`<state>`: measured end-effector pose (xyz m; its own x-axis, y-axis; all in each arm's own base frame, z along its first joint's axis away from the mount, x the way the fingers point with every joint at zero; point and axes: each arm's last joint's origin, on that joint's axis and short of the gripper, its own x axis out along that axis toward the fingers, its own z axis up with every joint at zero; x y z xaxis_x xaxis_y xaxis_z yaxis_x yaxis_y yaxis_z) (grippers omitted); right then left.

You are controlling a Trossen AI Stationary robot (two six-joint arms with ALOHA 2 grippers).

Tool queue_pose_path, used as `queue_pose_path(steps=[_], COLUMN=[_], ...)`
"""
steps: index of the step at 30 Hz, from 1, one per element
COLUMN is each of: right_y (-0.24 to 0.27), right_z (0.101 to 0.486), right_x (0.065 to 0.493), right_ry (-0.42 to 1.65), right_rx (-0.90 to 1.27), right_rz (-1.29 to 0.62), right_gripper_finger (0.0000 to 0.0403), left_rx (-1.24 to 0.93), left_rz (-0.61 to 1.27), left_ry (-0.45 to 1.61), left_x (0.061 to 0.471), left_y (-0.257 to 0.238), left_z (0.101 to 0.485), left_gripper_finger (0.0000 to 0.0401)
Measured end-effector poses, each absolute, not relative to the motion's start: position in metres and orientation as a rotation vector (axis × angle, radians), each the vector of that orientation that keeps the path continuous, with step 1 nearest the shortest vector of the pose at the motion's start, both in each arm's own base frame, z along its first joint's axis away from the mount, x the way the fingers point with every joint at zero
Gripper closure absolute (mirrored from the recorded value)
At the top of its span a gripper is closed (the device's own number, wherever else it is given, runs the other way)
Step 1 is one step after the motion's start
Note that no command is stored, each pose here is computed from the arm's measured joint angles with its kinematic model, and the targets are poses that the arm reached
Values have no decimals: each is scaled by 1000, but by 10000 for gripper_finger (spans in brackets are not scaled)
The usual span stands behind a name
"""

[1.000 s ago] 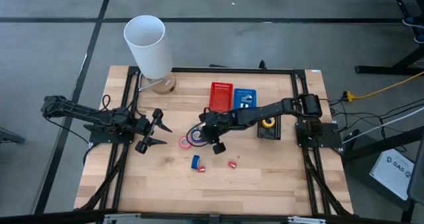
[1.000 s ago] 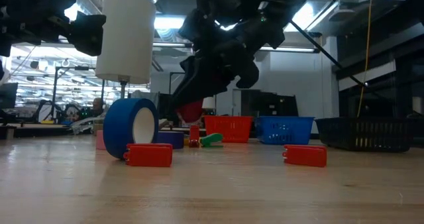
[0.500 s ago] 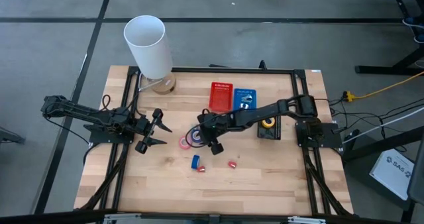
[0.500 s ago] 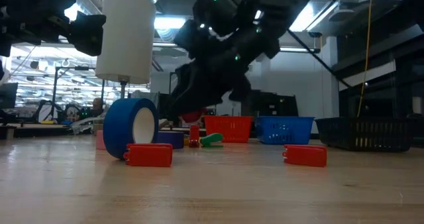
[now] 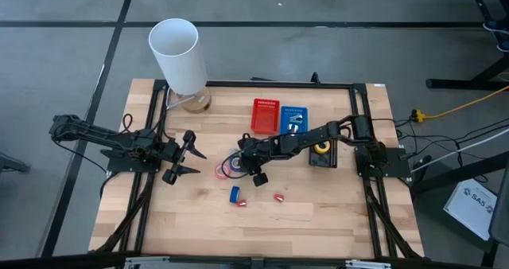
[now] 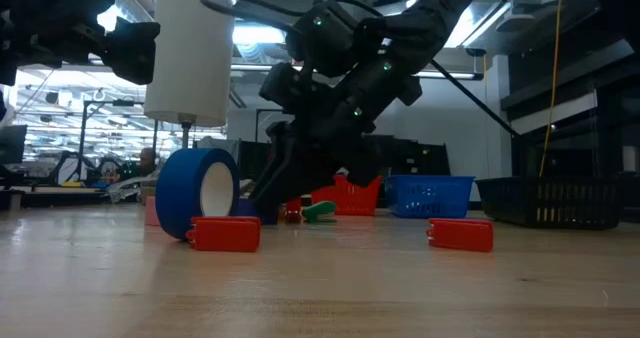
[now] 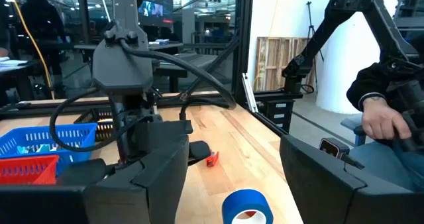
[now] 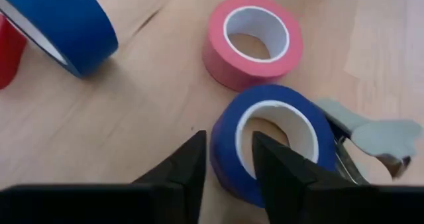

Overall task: Pick and place Stapler, Stapler remover, tape
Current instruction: Put the top blue tape into the black bin

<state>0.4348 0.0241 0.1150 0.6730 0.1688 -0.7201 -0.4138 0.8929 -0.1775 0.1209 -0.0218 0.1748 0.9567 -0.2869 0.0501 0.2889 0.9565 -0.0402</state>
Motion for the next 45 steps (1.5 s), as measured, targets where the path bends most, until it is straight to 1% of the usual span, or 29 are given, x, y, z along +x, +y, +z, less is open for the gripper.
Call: queue_pose_path(steps=[5, 8, 16, 22, 26, 33, 38, 45], right_y=[23, 23, 13, 1, -2, -6, -7, -6], right_z=[115, 116, 135, 170, 200, 247, 273, 298], right_x=[432, 430, 419, 408, 399, 370, 347, 320], right_ry=[810, 822, 875, 854, 803, 790, 795, 823], right_rx=[-356, -361, -346, -261, -252, -231, -191, -149], right_rz=[338, 342, 335, 362, 355, 333, 306, 266], right_gripper_finger=[352, 376, 376, 377, 376, 374, 376, 376], left_rx=[-47, -47, -47, -47, -47, -47, -47, -47], left_rz=[-292, -292, -293, -292, -292, -292, -292, -292], left_ry=[-45, -44, -44, -45, -44, -44, -44, -44], left_x=[121, 121, 121, 121, 121, 121, 121, 121], left_y=[-22, -22, -22, -22, -22, -22, -22, -22], left_z=[175, 175, 175, 175, 175, 175, 175, 175], left_gripper_finger=[166, 166, 166, 166, 166, 166, 166, 166])
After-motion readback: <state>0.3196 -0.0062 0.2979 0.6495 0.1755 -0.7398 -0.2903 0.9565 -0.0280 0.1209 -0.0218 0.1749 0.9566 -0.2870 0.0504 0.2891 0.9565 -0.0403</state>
